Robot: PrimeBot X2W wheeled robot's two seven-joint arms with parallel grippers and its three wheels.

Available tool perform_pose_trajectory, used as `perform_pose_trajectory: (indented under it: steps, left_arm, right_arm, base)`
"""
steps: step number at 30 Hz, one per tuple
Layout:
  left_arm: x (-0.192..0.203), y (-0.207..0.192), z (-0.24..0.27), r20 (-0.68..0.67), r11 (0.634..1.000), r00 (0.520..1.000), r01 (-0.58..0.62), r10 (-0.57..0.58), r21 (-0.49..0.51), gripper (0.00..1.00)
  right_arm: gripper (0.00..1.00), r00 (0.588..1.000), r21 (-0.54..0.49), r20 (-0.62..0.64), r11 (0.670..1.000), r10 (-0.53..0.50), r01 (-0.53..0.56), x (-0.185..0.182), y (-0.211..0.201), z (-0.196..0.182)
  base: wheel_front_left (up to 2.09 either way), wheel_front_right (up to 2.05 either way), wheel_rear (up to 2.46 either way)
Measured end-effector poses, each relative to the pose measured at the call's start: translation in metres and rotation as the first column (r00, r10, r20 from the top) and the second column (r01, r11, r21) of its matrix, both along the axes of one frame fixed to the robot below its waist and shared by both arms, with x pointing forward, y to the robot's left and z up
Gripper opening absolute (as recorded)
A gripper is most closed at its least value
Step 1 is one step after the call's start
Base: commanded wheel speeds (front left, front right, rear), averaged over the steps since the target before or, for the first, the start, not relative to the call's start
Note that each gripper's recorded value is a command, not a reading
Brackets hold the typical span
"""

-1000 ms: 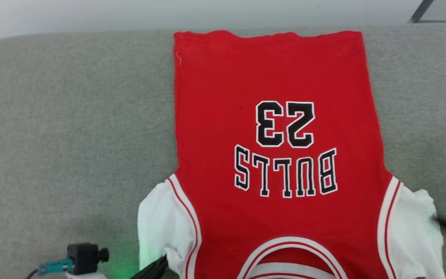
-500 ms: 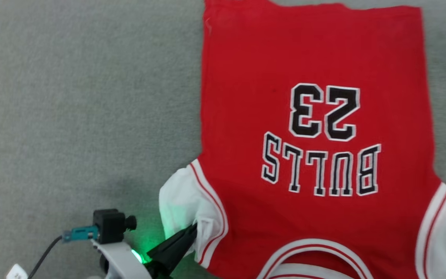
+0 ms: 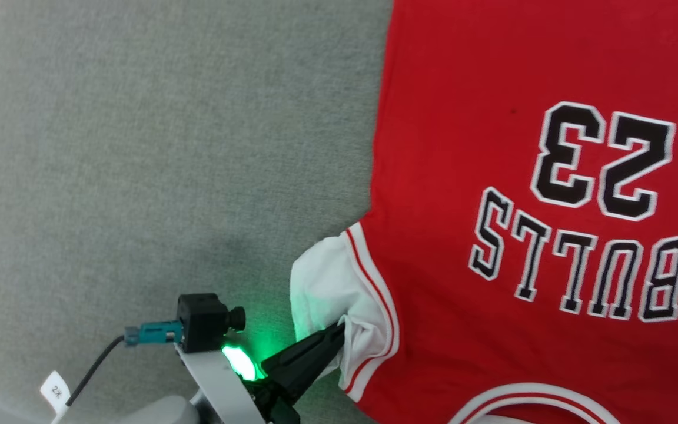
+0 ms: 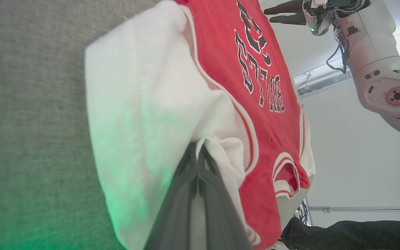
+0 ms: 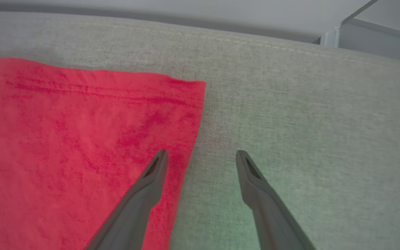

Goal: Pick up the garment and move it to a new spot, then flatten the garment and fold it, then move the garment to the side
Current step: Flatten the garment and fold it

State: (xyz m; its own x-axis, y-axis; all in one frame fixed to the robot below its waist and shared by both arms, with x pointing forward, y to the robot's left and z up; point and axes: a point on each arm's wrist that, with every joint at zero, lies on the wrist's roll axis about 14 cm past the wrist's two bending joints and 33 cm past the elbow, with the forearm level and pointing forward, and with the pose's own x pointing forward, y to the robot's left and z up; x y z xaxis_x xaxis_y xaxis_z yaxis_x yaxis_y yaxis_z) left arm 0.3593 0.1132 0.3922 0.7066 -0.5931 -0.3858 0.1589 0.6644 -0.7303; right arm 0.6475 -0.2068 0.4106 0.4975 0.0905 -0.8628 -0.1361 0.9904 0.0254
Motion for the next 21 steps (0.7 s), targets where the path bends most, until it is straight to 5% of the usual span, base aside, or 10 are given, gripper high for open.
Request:
perform_pose_trajectory:
  steps: [8,9,11,12,21]
  left_arm:
    - [0.002,0.005,-0.008,-0.023,1.000,1.000,-0.016,0.016,0.006,0.00]
    - [0.002,0.005,-0.009,-0.024,1.000,1.000,-0.017,0.017,0.006,0.00]
    - [0.003,0.004,-0.010,-0.023,1.000,1.000,-0.015,0.015,0.006,0.00]
    - [0.004,0.005,-0.010,-0.020,1.000,1.000,-0.016,0.016,0.006,0.00]
    - [0.009,0.009,-0.003,0.026,0.999,0.999,-0.032,0.031,0.020,0.00]
  right_arm:
    - [1.00,0.995,0.006,-0.099,1.000,0.030,-0.029,0.010,0.018,-0.037]
    - [0.79,0.994,0.009,-0.102,0.999,0.033,-0.032,0.011,0.019,-0.039]
    - [0.07,0.994,0.010,-0.102,0.999,0.037,-0.036,0.012,0.020,-0.040]
    - [0.00,0.994,0.011,-0.099,0.999,0.038,-0.037,0.012,0.019,-0.039]
    - [0.00,0.998,0.034,-0.035,0.998,0.050,-0.049,-0.005,0.013,-0.028]
  base:
    - [0.00,0.00,0.00]
    - [0.00,0.00,0.00]
    - [0.00,0.00,0.00]
    - [0.00,0.00,0.00]
    - [0.00,0.00,0.00]
